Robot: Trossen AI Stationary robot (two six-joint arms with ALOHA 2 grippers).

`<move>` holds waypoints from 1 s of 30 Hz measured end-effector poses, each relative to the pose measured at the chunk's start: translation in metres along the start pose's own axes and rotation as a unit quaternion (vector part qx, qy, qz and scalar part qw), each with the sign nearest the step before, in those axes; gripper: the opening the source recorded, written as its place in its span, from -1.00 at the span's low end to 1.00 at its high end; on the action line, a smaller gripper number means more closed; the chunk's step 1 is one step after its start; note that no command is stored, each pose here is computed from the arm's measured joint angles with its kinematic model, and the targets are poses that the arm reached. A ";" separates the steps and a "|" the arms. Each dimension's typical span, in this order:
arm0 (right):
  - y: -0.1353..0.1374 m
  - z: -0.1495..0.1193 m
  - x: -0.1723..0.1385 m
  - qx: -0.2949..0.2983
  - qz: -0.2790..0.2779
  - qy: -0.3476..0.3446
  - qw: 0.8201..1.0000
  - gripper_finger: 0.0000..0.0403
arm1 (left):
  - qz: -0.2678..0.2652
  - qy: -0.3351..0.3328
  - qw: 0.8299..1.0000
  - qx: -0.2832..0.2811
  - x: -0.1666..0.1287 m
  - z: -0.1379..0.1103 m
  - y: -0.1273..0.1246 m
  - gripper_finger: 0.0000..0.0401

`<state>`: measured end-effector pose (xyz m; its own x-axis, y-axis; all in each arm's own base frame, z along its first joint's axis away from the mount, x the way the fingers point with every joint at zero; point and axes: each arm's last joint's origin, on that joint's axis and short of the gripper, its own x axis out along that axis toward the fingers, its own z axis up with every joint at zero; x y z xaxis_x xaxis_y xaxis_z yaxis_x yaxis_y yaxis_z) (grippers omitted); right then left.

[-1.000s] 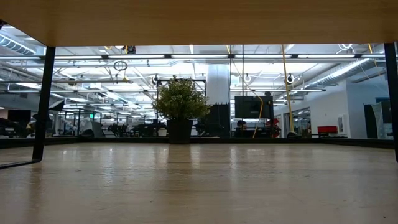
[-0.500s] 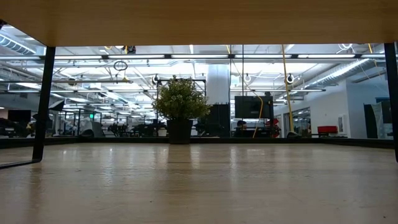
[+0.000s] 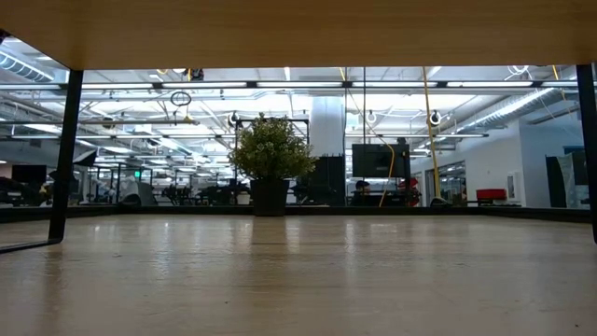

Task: Pick & Place candle stick holders
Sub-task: Return to Home Position

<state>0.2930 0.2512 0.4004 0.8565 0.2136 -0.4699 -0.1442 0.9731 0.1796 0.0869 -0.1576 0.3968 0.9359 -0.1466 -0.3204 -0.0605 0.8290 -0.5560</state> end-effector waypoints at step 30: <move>-0.053 0.063 -0.160 -0.209 -0.025 -0.203 0.956 -1.00 | 0.116 -0.286 0.949 0.064 -0.013 0.082 -0.016 -0.68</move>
<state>0.1950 0.1596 0.5208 0.9770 0.1974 -0.0803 -0.2110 0.9488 -0.2350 0.1045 -0.1246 0.4730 0.9402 0.3344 0.0653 -0.2798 0.8672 -0.4118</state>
